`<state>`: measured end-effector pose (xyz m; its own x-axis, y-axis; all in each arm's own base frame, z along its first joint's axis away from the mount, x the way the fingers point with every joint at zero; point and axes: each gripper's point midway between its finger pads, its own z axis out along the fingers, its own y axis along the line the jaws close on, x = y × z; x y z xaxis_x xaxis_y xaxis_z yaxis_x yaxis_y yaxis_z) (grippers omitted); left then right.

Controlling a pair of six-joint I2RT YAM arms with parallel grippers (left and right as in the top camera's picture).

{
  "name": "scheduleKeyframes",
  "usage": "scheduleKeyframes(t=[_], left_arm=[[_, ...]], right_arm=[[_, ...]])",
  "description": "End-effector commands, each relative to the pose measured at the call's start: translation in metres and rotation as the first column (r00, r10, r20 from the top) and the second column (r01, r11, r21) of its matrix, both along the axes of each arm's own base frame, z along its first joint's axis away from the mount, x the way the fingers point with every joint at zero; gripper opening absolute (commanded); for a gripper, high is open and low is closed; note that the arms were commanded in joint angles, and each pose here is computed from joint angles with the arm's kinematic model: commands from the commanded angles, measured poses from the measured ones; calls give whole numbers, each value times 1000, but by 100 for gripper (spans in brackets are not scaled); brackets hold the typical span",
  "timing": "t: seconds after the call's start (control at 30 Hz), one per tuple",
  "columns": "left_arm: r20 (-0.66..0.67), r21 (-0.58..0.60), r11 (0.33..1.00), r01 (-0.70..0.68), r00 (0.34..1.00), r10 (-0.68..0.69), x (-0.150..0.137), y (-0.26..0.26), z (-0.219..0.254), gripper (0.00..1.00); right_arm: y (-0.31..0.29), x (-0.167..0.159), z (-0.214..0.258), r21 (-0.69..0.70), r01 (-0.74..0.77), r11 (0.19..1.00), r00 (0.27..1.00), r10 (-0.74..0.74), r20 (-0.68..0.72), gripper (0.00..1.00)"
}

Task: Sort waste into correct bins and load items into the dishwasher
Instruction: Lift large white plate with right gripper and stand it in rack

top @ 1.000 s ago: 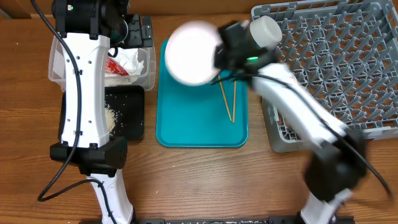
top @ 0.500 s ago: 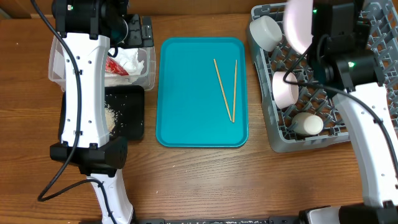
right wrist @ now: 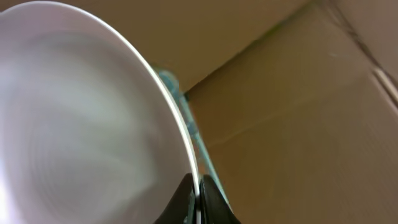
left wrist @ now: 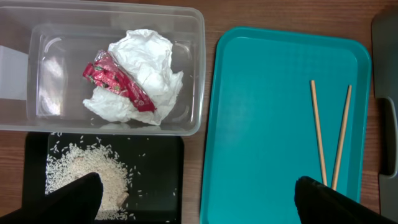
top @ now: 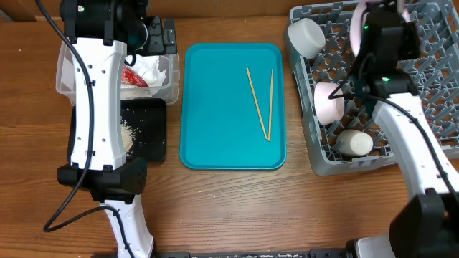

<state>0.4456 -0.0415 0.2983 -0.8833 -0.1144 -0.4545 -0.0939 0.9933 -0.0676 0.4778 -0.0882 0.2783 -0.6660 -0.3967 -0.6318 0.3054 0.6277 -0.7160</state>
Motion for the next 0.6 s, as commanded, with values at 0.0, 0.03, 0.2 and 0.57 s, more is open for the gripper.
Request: scheduleKeyframes(t=[0.0, 0.03, 0.2, 0.57], left_arm=[[29, -6, 1000, -3, 1000, 3, -2, -3, 10, 100], [29, -6, 1000, -3, 1000, 3, -2, -3, 10, 100], [29, -6, 1000, -3, 1000, 3, -2, -3, 10, 100], [29, -6, 1000, -3, 1000, 3, -2, -3, 10, 100]], right_arm=[[2, 9, -17, -31, -45, 999, 997, 42, -69, 4], [2, 11, -23, -31, -44, 999, 996, 42, -82, 4], [-1, 19, -57, -33, -39, 999, 988, 33, -153, 4], [-1, 31, -47, 39, 0, 999, 1000, 0, 0, 74]])
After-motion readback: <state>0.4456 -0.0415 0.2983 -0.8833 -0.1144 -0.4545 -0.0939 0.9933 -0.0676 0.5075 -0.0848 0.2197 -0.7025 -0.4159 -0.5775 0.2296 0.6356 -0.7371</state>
